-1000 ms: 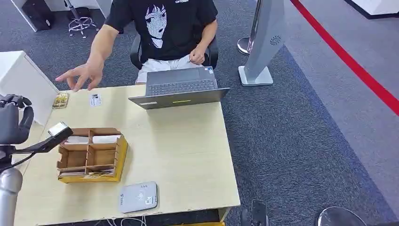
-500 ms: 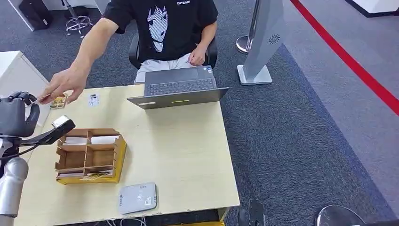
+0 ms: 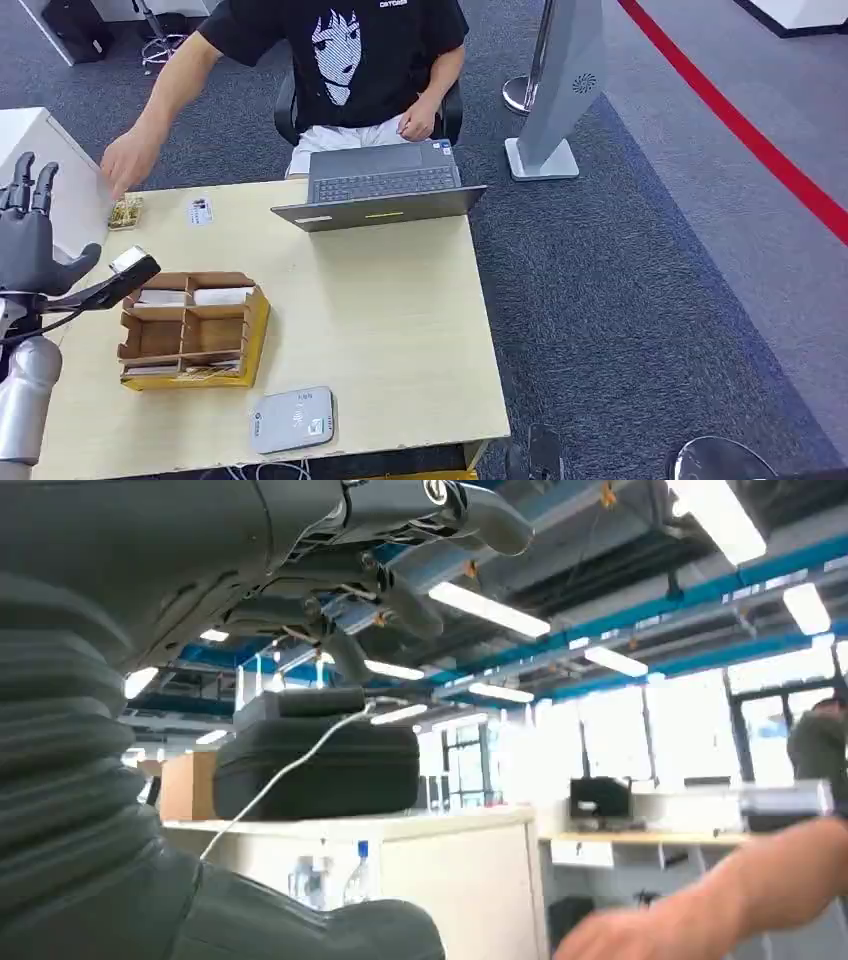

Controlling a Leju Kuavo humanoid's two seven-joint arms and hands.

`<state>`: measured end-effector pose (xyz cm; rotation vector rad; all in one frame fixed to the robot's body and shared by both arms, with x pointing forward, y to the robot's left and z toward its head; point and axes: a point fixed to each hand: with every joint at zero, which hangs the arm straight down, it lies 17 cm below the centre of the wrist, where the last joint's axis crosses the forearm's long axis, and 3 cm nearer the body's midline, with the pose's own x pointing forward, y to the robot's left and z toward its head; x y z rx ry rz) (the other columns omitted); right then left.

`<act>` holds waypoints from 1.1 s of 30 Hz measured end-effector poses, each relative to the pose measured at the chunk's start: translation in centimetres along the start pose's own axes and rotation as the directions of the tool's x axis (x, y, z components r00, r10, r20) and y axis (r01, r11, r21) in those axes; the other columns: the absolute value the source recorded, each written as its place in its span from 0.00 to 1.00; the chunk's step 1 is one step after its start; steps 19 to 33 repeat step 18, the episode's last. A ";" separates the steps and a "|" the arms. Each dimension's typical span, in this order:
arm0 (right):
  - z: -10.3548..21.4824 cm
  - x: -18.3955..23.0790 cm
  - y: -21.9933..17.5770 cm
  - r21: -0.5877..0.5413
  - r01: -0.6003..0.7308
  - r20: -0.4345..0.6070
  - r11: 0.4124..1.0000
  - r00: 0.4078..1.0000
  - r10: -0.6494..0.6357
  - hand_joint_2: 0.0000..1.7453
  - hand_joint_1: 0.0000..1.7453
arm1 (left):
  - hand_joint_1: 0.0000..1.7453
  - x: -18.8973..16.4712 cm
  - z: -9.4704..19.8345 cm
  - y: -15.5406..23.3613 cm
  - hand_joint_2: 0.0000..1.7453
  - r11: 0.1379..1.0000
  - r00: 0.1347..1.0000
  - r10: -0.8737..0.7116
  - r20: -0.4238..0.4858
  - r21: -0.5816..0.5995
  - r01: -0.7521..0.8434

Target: Pass the card to the sensor for recognition and then transmit it.

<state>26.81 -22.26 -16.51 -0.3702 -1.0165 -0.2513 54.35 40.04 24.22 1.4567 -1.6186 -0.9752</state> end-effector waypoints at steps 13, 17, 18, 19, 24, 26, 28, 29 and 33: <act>0.8 -3.0 -4.0 -0.107 0.030 -0.060 0.994 0.998 -0.037 1.00 0.00 | 0.00 6.8 18.1 19.0 1.00 0.684 0.898 0.369 0.239 0.584 -0.437; 1.1 -3.9 -6.3 -0.175 0.033 -0.072 0.984 0.996 -0.046 1.00 0.00 | 0.00 5.4 22.5 21.7 1.00 0.553 0.800 0.544 0.253 0.609 -0.569; 1.1 -4.1 -6.9 -0.191 0.034 -0.073 0.981 0.996 -0.049 1.00 0.00 | 0.00 5.1 23.2 22.1 1.00 0.520 0.770 0.586 0.253 0.610 -0.597; 1.1 -4.1 -6.9 -0.191 0.034 -0.073 0.981 0.996 -0.049 1.00 0.00 | 0.00 5.1 23.2 22.1 1.00 0.520 0.770 0.586 0.253 0.610 -0.597; 1.1 -4.1 -6.9 -0.191 0.034 -0.073 0.981 0.996 -0.049 1.00 0.00 | 0.00 5.1 23.2 22.1 1.00 0.520 0.770 0.586 0.253 0.610 -0.597; 1.1 -4.1 -6.9 -0.191 0.034 -0.073 0.981 0.996 -0.049 1.00 0.00 | 0.00 5.1 23.2 22.1 1.00 0.520 0.770 0.586 0.253 0.610 -0.597; 1.1 -4.1 -6.9 -0.191 0.034 -0.073 0.981 0.996 -0.049 1.00 0.00 | 0.00 5.1 23.2 22.1 1.00 0.520 0.770 0.586 0.253 0.610 -0.597; 1.1 -4.1 -6.9 -0.191 0.034 -0.073 0.981 0.996 -0.049 1.00 0.00 | 0.00 5.1 23.2 22.1 1.00 0.520 0.770 0.586 0.253 0.610 -0.597; 1.1 -4.1 -6.9 -0.191 0.034 -0.073 0.981 0.996 -0.049 1.00 0.00 | 0.00 5.1 23.2 22.1 1.00 0.520 0.770 0.586 0.253 0.610 -0.597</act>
